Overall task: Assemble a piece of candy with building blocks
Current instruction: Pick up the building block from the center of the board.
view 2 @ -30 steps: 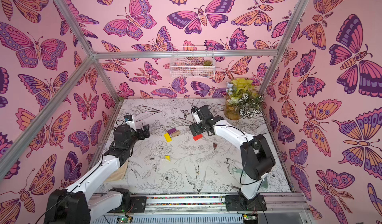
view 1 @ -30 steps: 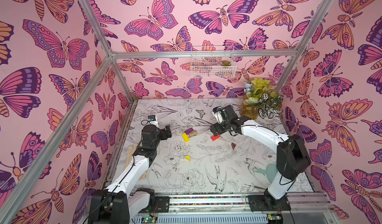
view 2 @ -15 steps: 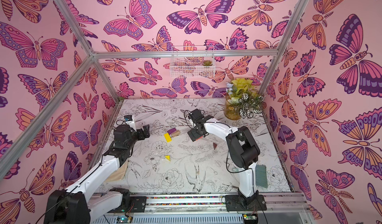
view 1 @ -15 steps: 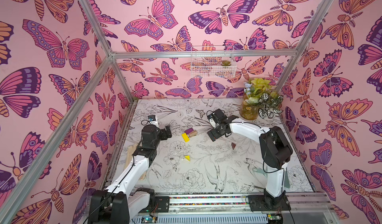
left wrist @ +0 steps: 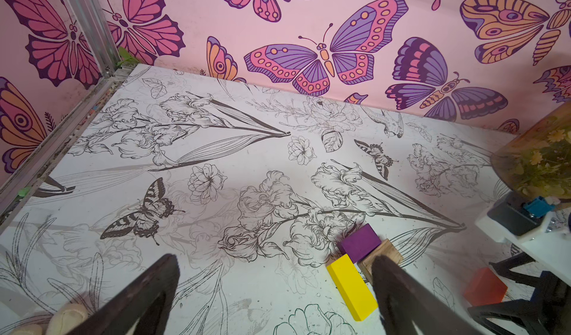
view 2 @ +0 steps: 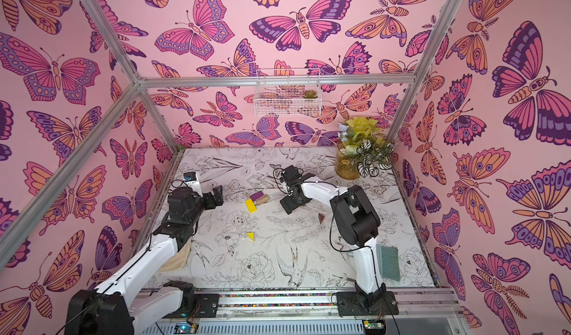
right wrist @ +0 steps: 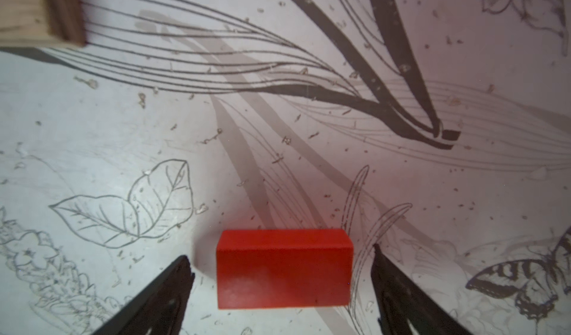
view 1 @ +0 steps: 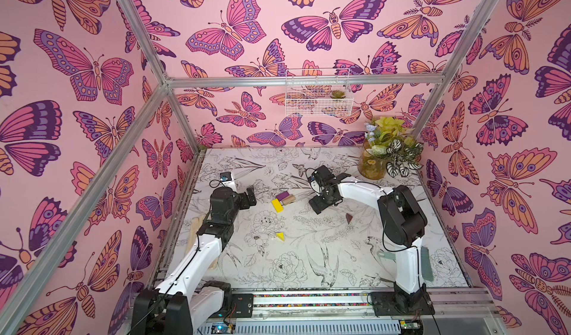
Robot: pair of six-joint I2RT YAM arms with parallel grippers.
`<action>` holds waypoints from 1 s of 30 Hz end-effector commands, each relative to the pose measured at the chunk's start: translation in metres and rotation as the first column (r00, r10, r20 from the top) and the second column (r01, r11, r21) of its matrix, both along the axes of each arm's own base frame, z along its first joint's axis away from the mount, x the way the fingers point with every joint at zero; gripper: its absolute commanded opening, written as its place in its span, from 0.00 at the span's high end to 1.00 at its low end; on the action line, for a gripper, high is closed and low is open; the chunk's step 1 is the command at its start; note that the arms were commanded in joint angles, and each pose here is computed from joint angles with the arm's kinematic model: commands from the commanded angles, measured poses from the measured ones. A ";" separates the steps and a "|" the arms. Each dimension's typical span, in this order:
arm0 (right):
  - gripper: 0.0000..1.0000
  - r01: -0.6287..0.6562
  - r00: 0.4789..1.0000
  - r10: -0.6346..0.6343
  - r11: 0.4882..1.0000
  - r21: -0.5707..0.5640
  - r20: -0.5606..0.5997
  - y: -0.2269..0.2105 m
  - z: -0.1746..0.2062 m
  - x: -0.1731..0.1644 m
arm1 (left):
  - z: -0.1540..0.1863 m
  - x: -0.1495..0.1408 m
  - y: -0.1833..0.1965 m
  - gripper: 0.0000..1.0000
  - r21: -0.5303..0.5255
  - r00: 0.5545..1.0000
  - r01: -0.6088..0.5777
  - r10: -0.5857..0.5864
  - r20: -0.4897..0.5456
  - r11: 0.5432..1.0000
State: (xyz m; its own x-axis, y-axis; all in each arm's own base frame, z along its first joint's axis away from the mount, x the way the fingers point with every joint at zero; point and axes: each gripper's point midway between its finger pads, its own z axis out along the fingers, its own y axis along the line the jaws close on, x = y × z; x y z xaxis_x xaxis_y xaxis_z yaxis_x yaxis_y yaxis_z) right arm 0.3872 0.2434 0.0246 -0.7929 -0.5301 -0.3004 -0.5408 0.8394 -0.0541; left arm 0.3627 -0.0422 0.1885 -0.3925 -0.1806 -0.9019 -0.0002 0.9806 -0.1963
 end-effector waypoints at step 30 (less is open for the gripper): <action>0.45 0.542 0.816 -0.576 0.793 0.279 0.053 -0.014 0.055 0.041 | 0.000 -0.007 0.004 0.00 0.009 1.000 -0.016 0.016 -0.010 1.000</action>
State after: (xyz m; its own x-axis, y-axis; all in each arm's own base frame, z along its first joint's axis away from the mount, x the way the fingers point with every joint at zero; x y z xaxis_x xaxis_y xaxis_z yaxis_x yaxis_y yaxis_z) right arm 0.4143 0.2310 0.0582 -0.9042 -0.0731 -0.4208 -0.1204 0.9889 0.0869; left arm 0.3583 -0.0384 0.1899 -0.3940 -0.1805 -0.9012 -0.0179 0.9819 -0.1888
